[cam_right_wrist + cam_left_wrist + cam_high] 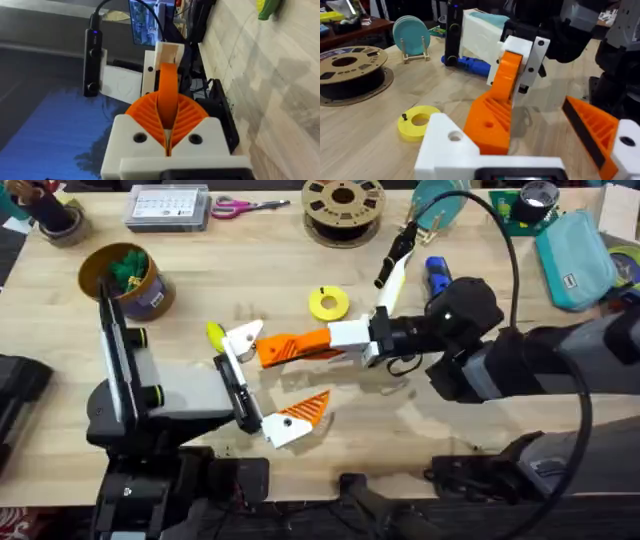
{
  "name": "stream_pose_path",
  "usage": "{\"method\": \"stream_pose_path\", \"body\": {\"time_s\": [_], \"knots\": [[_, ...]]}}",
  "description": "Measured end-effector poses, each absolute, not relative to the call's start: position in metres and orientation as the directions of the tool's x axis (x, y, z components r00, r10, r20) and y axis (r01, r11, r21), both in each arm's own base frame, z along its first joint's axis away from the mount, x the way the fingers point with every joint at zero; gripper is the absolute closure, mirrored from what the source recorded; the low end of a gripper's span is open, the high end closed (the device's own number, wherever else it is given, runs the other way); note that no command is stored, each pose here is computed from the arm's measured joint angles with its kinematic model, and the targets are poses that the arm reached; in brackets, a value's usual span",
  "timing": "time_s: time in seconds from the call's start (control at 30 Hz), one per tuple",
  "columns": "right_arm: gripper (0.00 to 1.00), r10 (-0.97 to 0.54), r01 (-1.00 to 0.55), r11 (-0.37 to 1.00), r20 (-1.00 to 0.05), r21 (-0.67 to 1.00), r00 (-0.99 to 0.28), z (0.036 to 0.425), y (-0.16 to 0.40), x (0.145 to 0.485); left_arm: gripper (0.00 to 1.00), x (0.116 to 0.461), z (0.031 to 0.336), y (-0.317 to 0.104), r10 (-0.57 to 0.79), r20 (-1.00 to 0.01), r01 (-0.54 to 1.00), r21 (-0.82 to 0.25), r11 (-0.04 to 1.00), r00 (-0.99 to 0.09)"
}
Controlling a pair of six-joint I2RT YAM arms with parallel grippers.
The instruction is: Pick up the gripper from the table and insert it into the empty holder that is missing its gripper. Then pick up a screw, insert it into the mounting hole, and use the screwdriver to tighten it. Finally, clean up the table by picking up the vegetable and placing it into the bucket.
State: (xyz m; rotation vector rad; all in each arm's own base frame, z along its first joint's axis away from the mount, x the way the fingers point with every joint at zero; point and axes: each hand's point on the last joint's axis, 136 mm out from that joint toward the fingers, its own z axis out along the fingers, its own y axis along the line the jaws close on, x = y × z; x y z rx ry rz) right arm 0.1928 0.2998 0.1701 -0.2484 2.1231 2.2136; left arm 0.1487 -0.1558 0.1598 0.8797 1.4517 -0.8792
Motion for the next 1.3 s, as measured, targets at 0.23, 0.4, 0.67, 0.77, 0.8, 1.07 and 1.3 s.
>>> {"method": "stream_pose_path", "body": {"time_s": [0.23, 0.4, 0.67, 0.77, 0.8, 1.07, 1.3], "knots": [[0.991, -0.065, -0.165, -0.052, -0.168, 0.985, -0.984, 0.173, 0.302, 0.194, 0.015, 0.149, 0.160, -0.156, 0.033, -0.998, 0.899, -0.032, 0.436, -0.052], [0.991, -0.065, -0.166, -0.052, -0.169, 0.985, -0.983, 0.173, 0.302, 0.194, 0.015, 0.149, 0.160, -0.156, 0.033, -0.998, 0.899, -0.032, 0.436, -0.052], [0.991, -0.072, -0.177, -0.060, -0.181, 0.982, -0.981, 0.174, 0.304, 0.191, 0.015, 0.149, 0.160, -0.156, 0.033, -0.998, 0.899, -0.032, 0.436, -0.051], [0.991, -0.075, -0.174, -0.058, -0.178, 0.983, -0.981, 0.173, 0.306, 0.193, 0.015, 0.149, 0.160, -0.156, 0.033, -0.998, 0.899, -0.032, 0.436, -0.051], [0.991, -0.078, -0.173, -0.057, -0.177, 0.983, -0.981, 0.172, 0.308, 0.194, 0.015, 0.149, 0.160, -0.156, 0.033, -0.998, 0.899, -0.033, 0.437, -0.052], [0.992, -0.100, -0.179, -0.065, -0.185, 0.982, -0.978, 0.171, 0.317, 0.204, 0.015, 0.154, 0.160, -0.152, 0.032, -0.998, 0.884, -0.033, 0.467, -0.054], [0.992, -0.118, -0.175, -0.072, -0.182, 0.982, -0.976, 0.171, 0.327, 0.216, 0.015, 0.154, 0.160, -0.152, 0.032, -0.998, 0.884, -0.033, 0.467, -0.054]]}}
